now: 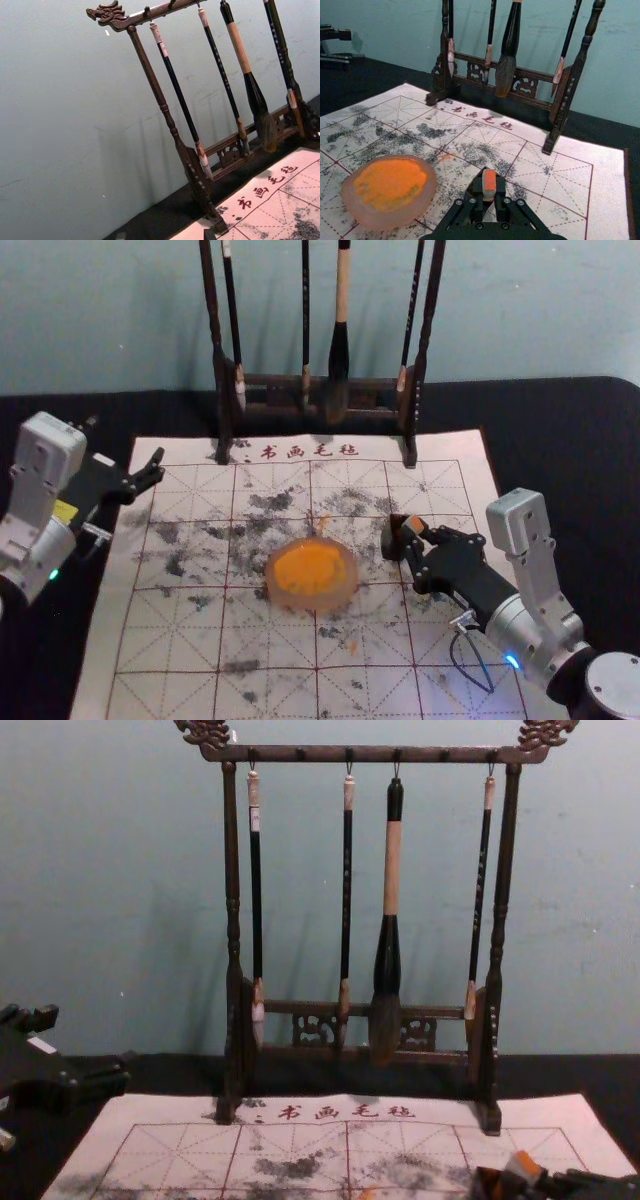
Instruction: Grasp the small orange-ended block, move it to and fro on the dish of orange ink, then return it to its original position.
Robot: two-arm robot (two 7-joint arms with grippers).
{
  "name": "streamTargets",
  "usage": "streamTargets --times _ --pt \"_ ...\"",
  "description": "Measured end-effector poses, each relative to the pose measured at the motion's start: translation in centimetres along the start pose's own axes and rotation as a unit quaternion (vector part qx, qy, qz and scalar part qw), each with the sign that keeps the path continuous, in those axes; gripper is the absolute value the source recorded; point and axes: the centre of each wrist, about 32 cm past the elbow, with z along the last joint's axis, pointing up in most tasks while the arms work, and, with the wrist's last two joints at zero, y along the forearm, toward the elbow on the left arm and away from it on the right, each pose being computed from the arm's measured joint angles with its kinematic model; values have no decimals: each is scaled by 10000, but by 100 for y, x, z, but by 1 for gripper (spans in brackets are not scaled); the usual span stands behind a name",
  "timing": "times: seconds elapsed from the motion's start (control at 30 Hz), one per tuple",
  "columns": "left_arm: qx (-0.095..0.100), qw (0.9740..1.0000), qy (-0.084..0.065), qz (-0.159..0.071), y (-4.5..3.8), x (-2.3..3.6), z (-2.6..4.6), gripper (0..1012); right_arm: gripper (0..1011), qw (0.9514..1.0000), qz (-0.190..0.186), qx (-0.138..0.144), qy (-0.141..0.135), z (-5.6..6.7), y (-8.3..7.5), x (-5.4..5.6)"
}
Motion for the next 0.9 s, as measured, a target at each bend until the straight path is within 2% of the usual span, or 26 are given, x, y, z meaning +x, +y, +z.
streamTargets --times 0.37,0.5,0.9 --pt "0 10000 0 0 0 0 0 1001 129 10000 2 2 2 1 0 2" --pt "0 10000 0 0 0 0 0 1001 129 10000 54 33 75 37 -3 34" --pt "0 10000 0 0 0 0 0 1001 129 9994 317 -10 150 349 -62 172"
